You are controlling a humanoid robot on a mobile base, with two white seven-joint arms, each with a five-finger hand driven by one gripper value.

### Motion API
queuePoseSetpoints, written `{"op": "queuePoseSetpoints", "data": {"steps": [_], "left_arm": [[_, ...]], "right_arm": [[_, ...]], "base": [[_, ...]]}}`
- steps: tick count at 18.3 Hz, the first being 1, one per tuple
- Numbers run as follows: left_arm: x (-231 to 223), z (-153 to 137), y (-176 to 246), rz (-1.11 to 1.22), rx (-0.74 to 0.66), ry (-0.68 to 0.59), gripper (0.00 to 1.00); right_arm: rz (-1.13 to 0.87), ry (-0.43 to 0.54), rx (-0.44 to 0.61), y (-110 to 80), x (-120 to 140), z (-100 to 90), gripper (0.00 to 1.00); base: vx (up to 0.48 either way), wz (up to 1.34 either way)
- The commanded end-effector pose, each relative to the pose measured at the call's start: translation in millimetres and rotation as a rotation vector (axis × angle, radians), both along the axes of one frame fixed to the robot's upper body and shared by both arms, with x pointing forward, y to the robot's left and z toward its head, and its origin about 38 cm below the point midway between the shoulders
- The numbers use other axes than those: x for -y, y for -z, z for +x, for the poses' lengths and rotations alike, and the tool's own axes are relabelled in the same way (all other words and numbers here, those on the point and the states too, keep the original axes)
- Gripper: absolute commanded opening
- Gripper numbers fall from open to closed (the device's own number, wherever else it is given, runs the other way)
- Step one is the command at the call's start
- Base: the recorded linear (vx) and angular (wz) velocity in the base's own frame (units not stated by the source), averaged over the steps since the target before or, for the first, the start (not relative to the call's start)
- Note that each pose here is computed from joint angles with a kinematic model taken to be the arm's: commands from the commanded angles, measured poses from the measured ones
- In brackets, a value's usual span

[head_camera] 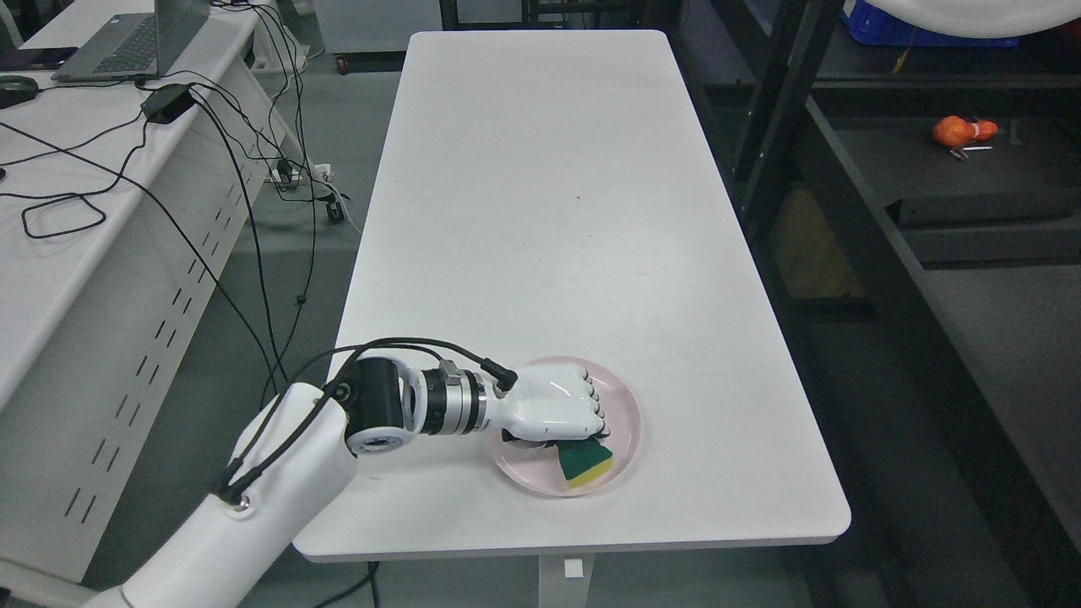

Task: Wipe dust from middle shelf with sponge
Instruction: 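Lift the sponge off the plate with the left hand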

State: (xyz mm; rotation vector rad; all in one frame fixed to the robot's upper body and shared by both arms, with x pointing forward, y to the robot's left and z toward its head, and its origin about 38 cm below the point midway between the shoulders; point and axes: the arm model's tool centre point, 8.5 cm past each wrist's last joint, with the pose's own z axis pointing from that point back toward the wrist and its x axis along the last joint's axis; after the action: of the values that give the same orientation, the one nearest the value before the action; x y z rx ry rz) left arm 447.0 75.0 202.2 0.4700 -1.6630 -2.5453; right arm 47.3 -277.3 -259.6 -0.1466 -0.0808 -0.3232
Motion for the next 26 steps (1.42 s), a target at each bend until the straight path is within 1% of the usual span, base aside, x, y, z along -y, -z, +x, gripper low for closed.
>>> {"op": "queuePoseSetpoints", "data": {"steps": [1,3,6,8,12,21,26], "left_arm": [[-19,6,-40,-0.283,-0.099,0.001,0.0],[-29,4,-63,-0.383,-0.091,0.011,0.0],[-38,-13,-86,-0.441,-0.051,0.064,0.0],[-41,-27,-93,-0.475,-0.041,0.1,0.0],[-50,-37,-111,-0.542,-0.029,0.131,0.0],[-38,-42,-135,-0.597,-0.003,0.194,0.0],[-25,-44,-144,-0.62,0.003,0.226,0.0]], "right_arm": [[0.003,0.005,-0.052,-0.8,10,-1.3,1.0],[0.003,0.005,-0.052,-0.8,10,-1.3,1.0],[0.003,0.005,-0.052,-0.8,10,-1.3,1.0],[0.003,0.005,-0.052,-0.8,10,-1.3,1.0],[0.003,0.005,-0.052,-0.8,10,-1.3,1.0],[0.003,0.005,-0.052,-0.8,10,-1.3,1.0],[0.003,0.005,-0.052,-0.8,10,-1.3,1.0]], "base": [[0.0,0.0],[0.0,0.0],[0.0,0.0],[0.0,0.0],[0.0,0.0],[-0.014,0.0],[-0.096,-0.05]]}}
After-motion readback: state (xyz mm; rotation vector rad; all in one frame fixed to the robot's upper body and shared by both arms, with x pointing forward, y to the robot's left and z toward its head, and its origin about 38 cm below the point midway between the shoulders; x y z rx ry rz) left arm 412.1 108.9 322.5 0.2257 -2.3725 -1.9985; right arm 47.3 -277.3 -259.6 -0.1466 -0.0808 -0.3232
